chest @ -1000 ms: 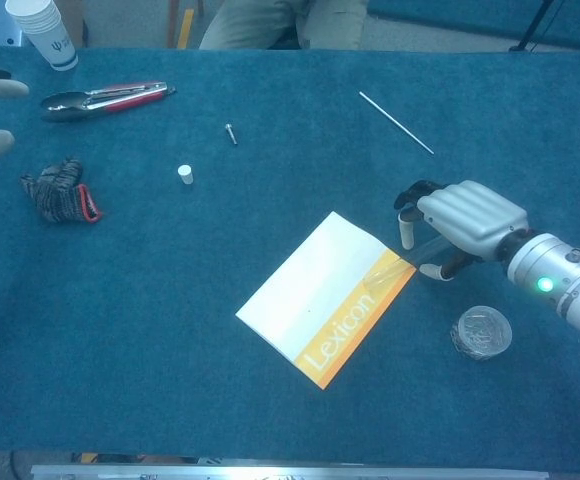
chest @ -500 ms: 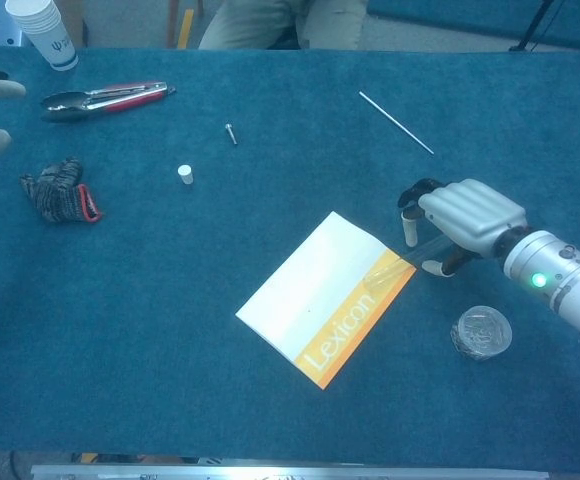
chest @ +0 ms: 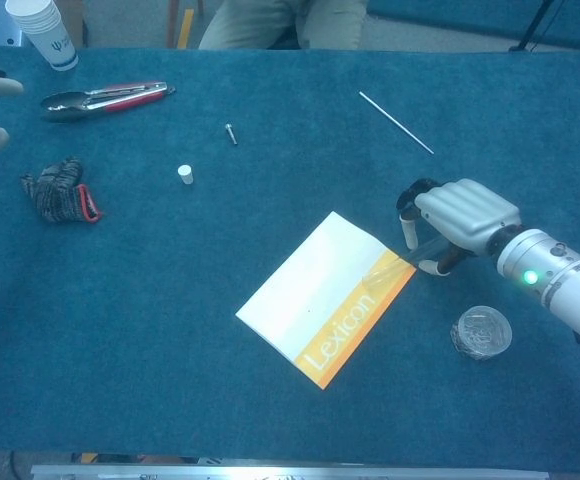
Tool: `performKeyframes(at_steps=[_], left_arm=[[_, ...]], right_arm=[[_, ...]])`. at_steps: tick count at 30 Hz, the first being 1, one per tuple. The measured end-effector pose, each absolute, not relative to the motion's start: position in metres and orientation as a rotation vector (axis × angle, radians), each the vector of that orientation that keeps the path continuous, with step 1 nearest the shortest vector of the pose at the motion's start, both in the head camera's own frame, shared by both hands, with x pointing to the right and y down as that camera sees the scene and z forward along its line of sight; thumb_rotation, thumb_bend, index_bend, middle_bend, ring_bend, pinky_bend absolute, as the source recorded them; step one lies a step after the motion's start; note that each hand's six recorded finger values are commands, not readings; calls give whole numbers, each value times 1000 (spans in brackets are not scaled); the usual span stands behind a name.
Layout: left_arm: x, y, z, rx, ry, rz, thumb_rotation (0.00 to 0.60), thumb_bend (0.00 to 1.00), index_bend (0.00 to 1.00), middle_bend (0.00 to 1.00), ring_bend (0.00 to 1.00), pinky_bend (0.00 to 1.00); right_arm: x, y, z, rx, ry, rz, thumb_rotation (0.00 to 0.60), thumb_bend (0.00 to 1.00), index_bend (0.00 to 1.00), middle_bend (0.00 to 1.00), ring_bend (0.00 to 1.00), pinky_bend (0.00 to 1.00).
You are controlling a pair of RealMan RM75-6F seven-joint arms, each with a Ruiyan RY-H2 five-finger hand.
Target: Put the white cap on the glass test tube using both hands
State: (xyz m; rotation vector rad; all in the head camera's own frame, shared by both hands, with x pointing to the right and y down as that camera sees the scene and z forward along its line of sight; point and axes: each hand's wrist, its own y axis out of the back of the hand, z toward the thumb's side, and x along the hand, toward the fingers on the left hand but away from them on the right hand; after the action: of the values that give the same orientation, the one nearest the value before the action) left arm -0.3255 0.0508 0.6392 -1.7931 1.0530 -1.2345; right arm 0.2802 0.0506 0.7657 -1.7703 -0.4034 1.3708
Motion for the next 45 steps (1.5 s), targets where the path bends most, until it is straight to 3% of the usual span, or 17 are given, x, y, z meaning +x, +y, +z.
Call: performKeyframes(at_steps=[12, 27, 39, 45], left_arm=[[-329, 51, 638, -1790, 1066, -1231, 49, 210, 19, 0, 0, 0], [-328, 42, 639, -1792, 1045, -1235, 49, 210, 22, 0, 0, 0], [-309, 26, 651, -1855, 971, -1240, 122, 210, 93, 3, 0, 0], [-292, 14, 665, -1939, 939, -1241, 224, 211, 107, 30, 0, 0]], right_arm=[[280, 44, 764, -1778, -460, 1382, 600, 360, 737, 316, 146, 249], [296, 19, 727, -1801, -673, 1356, 600, 386, 746, 320, 152, 251], [321, -8, 670, -1798, -896, 1282, 600, 386, 746, 320, 151, 251], [330, -13, 650, -1787, -939, 1265, 600, 386, 745, 320, 152, 251]])
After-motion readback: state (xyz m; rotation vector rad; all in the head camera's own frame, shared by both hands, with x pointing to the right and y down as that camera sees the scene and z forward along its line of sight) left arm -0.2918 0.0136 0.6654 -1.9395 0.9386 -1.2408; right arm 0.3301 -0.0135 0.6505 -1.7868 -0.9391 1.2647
